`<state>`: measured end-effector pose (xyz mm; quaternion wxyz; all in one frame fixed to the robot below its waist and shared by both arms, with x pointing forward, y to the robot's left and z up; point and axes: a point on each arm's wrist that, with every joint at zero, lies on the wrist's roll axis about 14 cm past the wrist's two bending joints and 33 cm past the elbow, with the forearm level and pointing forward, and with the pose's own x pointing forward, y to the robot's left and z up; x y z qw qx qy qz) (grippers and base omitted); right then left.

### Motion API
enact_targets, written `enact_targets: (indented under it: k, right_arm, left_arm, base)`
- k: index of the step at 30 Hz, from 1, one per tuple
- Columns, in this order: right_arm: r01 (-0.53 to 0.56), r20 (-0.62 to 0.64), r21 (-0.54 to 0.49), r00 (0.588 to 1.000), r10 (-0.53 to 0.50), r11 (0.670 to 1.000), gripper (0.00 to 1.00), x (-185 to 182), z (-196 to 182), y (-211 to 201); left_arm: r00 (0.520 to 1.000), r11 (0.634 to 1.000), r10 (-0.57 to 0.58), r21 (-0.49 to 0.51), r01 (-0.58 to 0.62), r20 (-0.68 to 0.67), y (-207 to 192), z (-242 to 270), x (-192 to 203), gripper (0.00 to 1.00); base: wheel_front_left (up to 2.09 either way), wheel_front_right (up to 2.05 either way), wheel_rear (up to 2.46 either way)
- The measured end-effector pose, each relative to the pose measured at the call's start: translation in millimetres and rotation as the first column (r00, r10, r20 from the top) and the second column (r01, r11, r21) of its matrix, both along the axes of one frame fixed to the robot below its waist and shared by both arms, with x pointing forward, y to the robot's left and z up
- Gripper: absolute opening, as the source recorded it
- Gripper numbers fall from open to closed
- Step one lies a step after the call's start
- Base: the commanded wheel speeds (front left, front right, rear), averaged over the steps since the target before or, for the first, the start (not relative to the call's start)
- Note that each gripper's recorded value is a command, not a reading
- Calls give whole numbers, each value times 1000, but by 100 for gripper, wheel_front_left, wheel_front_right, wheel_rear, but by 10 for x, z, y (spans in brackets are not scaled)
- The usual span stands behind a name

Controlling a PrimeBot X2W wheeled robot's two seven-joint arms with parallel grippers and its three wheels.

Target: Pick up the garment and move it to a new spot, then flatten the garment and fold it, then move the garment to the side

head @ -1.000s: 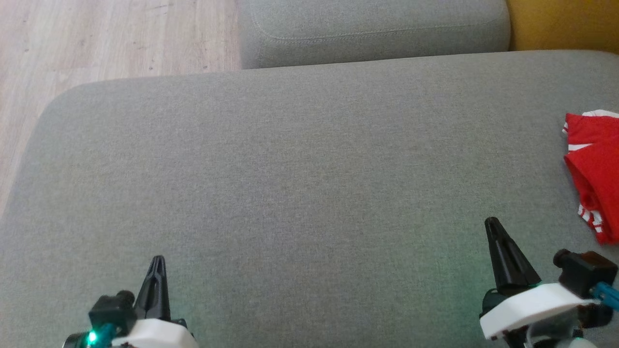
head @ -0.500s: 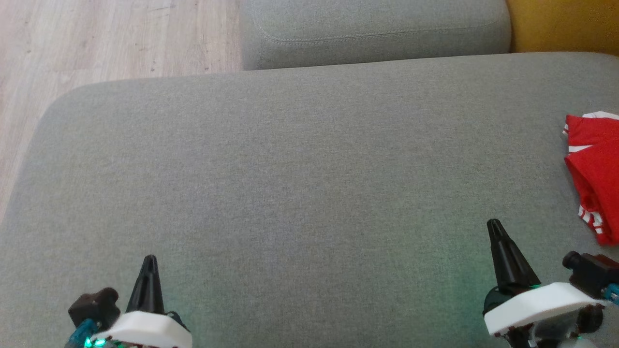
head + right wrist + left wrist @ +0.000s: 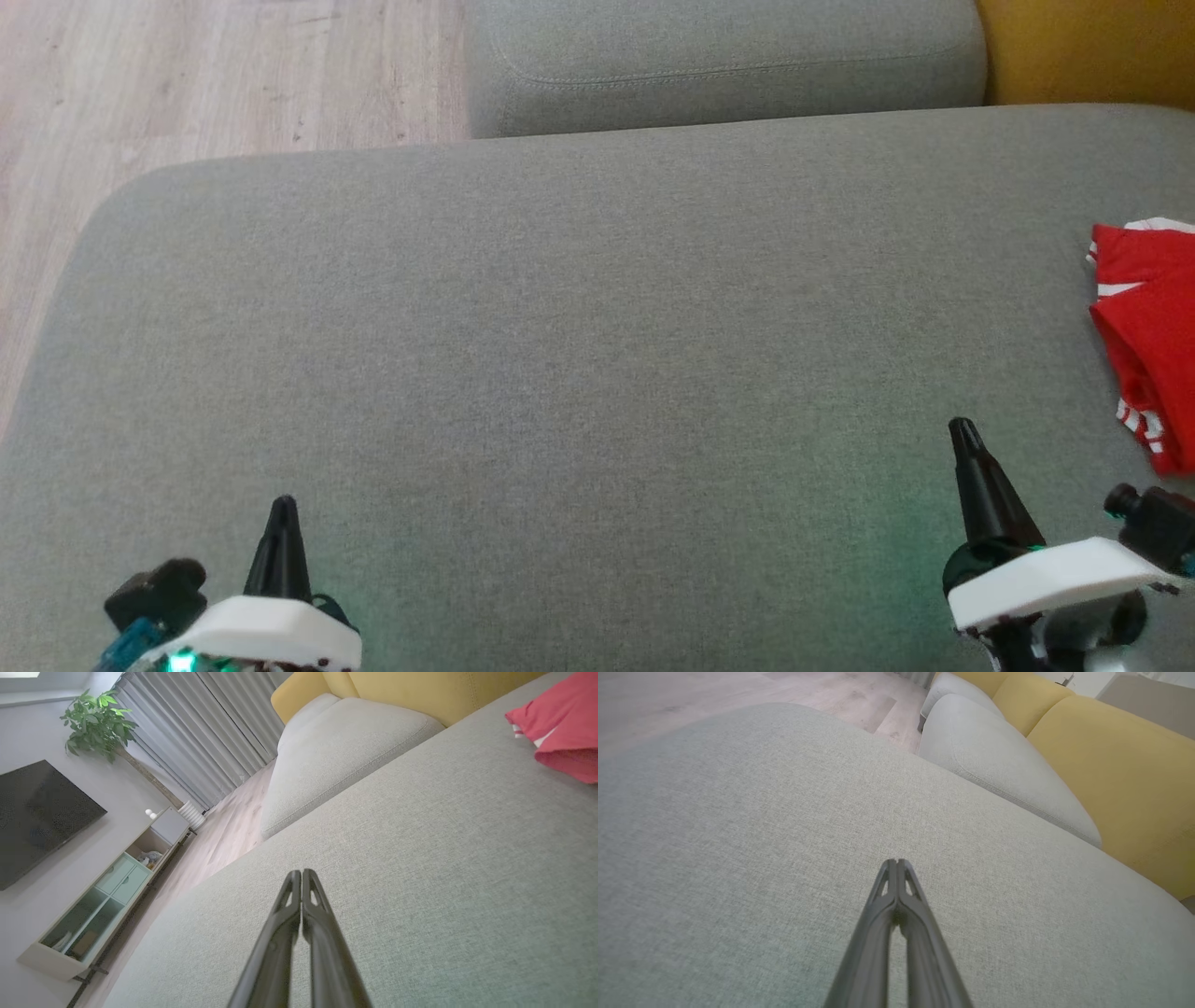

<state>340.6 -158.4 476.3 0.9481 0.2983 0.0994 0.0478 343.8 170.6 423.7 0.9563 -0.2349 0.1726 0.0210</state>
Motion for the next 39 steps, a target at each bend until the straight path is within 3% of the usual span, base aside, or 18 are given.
enact_targets:
  k: [20, 39]
  right_arm:
    - [54, -5, 205, 999, -54, 977, 0, 81, 22, -81]
    - [109, -29, 403, 994, -106, 909, 0, 154, 19, -163]
  left_arm:
    - [998, 971, 67, -228, -66, -4, 25, 69, 69, 0]
    - [991, 887, 132, -446, -121, -6, 52, 153, 135, 0]
  base:
    - [0, 0, 0]
    - [0, 0, 0]
